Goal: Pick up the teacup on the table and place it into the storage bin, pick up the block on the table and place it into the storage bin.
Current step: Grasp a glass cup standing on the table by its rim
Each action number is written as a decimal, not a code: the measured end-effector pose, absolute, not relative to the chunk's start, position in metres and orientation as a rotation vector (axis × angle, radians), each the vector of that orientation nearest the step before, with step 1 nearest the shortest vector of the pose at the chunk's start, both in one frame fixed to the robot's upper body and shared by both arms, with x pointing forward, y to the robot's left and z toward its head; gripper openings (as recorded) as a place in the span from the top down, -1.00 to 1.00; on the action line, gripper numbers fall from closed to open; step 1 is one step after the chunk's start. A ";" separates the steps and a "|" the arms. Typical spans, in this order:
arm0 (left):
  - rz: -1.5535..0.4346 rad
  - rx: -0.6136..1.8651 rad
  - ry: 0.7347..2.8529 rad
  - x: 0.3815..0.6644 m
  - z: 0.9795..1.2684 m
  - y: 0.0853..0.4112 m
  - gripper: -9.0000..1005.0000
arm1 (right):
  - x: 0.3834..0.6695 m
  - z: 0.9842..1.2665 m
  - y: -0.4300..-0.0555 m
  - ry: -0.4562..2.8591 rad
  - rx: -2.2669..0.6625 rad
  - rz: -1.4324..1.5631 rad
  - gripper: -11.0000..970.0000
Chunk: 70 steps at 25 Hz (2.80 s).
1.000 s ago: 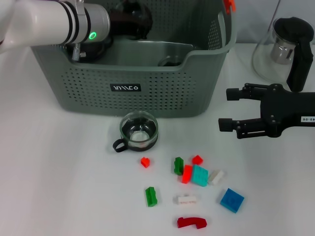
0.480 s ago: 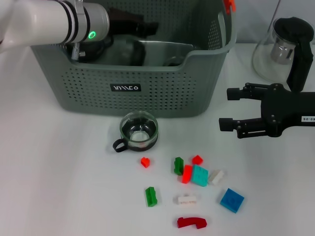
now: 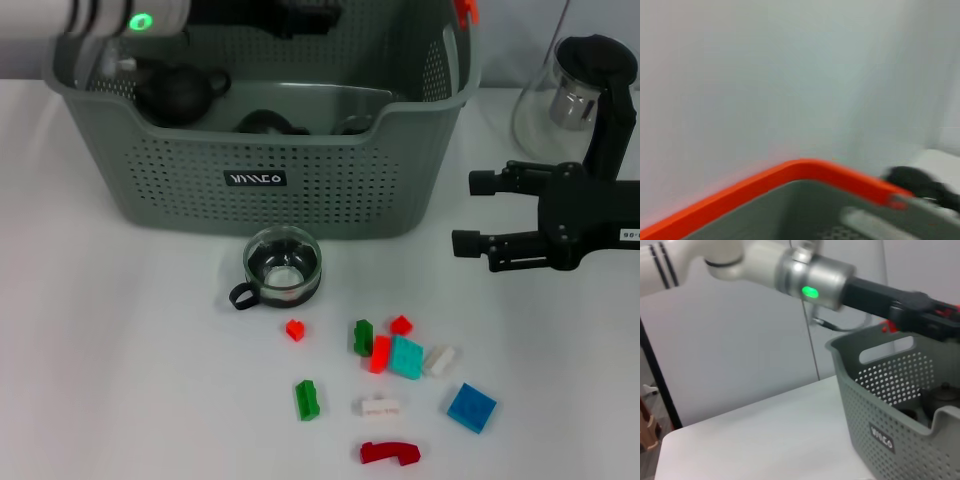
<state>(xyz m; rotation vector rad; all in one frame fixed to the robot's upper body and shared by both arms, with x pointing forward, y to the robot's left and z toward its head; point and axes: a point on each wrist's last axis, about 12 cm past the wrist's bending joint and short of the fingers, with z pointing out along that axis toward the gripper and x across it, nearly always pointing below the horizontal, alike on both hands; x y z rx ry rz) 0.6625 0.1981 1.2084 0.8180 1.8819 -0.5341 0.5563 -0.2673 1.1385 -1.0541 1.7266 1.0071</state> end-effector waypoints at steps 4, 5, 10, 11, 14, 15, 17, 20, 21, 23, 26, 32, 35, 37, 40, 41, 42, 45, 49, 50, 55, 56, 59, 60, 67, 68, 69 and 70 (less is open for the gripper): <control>-0.608 1.047 1.816 0.625 1.230 0.203 -0.37 | 0.557 1.139 -0.271 1.728 -1.042 1.002 -0.95; -0.619 1.093 1.803 0.615 1.233 0.204 -0.37 | 0.557 1.139 -0.271 1.729 -1.039 1.003 -0.95; -0.691 1.312 1.774 0.570 1.237 0.207 -0.36 | 0.557 1.137 -0.272 1.737 -1.024 1.008 -0.95; -0.707 1.370 1.788 0.559 1.234 0.206 -0.36 | 0.557 1.136 -0.271 1.739 -1.021 1.009 -0.95; -0.714 1.434 1.833 0.549 1.229 0.203 -0.38 | 0.558 1.136 -0.271 1.742 -1.014 1.010 -0.95; -0.712 1.445 1.850 0.547 1.227 0.202 -0.39 | 0.558 1.136 -0.270 1.742 -1.011 1.010 -0.95; -0.712 1.473 1.909 0.544 1.221 0.198 -0.40 | 0.558 1.135 -0.270 1.744 -1.005 1.008 -0.95; -0.706 1.510 2.007 0.545 1.210 0.189 -0.41 | 0.559 1.134 -0.269 1.750 -0.994 1.008 -0.95; -0.701 1.522 2.034 0.545 1.206 0.185 -0.44 | 0.558 1.133 -0.269 1.751 -0.993 1.010 -0.95; -0.673 1.538 2.101 0.549 1.198 0.175 -0.50 | 0.558 1.132 -0.269 1.754 -0.990 1.013 -0.95; -0.624 1.552 2.176 0.554 1.187 0.159 -0.58 | 0.559 1.132 -0.270 1.756 -0.988 1.014 -0.95; -0.501 1.534 2.290 0.566 1.170 0.137 -0.59 | 0.558 1.131 -0.270 1.760 -0.985 1.016 -0.95; -0.438 1.527 2.324 0.570 1.164 0.130 -0.59 | 0.558 1.131 -0.270 1.760 -0.985 1.016 -0.95; -0.413 1.520 2.336 0.572 1.162 0.128 -0.59 | 0.558 1.131 -0.271 1.761 -0.984 1.017 -0.95; -0.382 1.495 2.344 0.577 1.161 0.125 -0.59 | 0.558 1.130 -0.271 1.766 -0.980 1.022 -0.95; -0.363 1.483 2.351 0.579 1.160 0.125 -0.58 | 0.558 1.129 -0.271 1.768 -0.978 1.024 -0.95; -0.347 1.476 2.356 0.580 1.160 0.125 -0.58 | 0.557 1.129 -0.272 1.769 -0.977 1.026 -0.95; -0.281 1.455 2.376 0.584 1.156 0.124 -0.58 | 0.557 1.127 -0.272 1.771 -0.974 1.027 -0.95; -0.230 1.468 2.388 0.585 1.148 0.119 -0.58 | 0.556 1.126 -0.272 1.775 -0.973 1.026 -0.95; -0.223 1.473 2.389 0.585 1.146 0.118 -0.58 | 0.556 1.125 -0.272 1.781 -0.978 1.023 -0.95; -0.206 1.486 2.402 0.584 1.138 0.113 -0.58 | 0.555 1.121 -0.270 1.820 -1.036 1.016 -0.95; -0.204 1.485 2.403 0.585 1.137 0.113 -0.58 | 0.555 1.120 -0.269 1.832 -1.057 1.012 -0.95; -0.203 1.478 2.410 0.585 1.135 0.113 -0.58 | 0.557 1.118 -0.265 1.878 -1.116 1.006 -0.95; -0.202 1.474 2.413 0.586 1.134 0.113 -0.58 | 0.557 1.117 -0.263 1.891 -1.132 1.005 -0.95; -0.195 1.463 2.424 0.588 1.128 0.114 -0.59 | 0.562 1.114 -0.253 1.955 -1.192 1.001 -0.95; -0.194 1.461 2.424 0.588 1.128 0.114 -0.59 | 0.562 1.114 -0.253 1.955 -1.191 1.001 -0.95; -0.193 1.460 2.424 0.588 1.127 0.114 -0.59 | 0.562 1.114 -0.253 1.955 -1.189 1.001 -0.95; -0.193 1.457 2.424 0.589 1.127 0.113 -0.59 | 0.562 1.114 -0.253 1.955 -1.187 1.000 -0.95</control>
